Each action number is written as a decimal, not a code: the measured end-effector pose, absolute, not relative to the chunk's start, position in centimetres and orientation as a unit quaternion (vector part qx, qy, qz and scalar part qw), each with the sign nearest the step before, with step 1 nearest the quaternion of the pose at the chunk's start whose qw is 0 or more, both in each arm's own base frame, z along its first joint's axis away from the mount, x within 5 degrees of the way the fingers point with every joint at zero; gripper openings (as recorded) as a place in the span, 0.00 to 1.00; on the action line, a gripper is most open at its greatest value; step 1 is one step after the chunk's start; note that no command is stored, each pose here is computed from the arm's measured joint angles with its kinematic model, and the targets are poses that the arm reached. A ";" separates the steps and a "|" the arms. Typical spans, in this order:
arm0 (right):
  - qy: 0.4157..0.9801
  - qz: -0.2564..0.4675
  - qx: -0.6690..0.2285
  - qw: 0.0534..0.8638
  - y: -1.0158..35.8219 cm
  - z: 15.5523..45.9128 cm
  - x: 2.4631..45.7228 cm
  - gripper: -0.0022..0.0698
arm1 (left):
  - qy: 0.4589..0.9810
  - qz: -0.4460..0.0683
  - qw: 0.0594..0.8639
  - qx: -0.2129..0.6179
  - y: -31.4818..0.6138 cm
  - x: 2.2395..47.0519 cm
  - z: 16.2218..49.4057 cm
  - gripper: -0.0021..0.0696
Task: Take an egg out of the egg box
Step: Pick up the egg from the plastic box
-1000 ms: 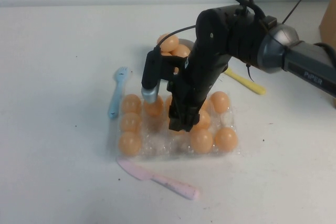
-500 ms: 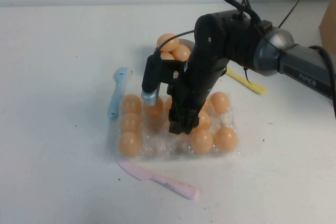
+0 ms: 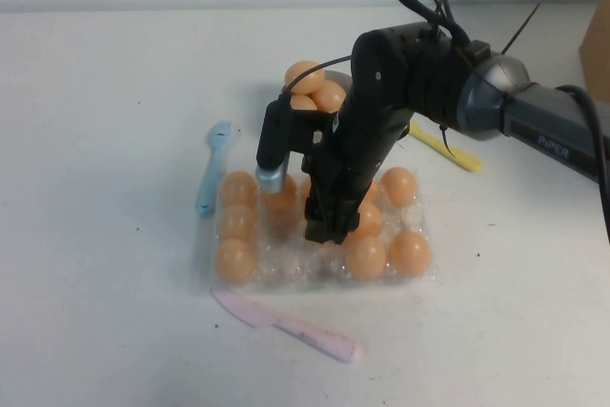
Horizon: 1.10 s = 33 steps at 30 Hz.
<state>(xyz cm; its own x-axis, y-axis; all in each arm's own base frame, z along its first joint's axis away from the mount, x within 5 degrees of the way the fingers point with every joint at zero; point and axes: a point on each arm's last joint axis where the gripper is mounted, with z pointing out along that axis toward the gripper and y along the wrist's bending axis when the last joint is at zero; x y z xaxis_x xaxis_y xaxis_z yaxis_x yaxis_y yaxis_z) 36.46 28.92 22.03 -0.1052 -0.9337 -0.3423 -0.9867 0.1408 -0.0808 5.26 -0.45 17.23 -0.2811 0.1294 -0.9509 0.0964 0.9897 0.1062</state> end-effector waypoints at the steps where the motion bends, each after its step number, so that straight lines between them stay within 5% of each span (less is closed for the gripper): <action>1: 0.739 0.084 -0.650 0.158 28.9 22.0 36.5 0.61 | 0.800 0.014 0.595 0.071 -0.4 5.3 17.2 0.02; 19: 0.740 0.074 -0.651 0.152 28.8 22.3 36.6 0.43 | 0.800 0.014 0.595 0.071 -0.4 5.3 17.2 0.02; 33: 0.756 0.074 -0.617 0.206 29.0 29.7 36.9 0.33 | 0.800 0.014 0.595 0.071 -0.4 5.3 17.2 0.02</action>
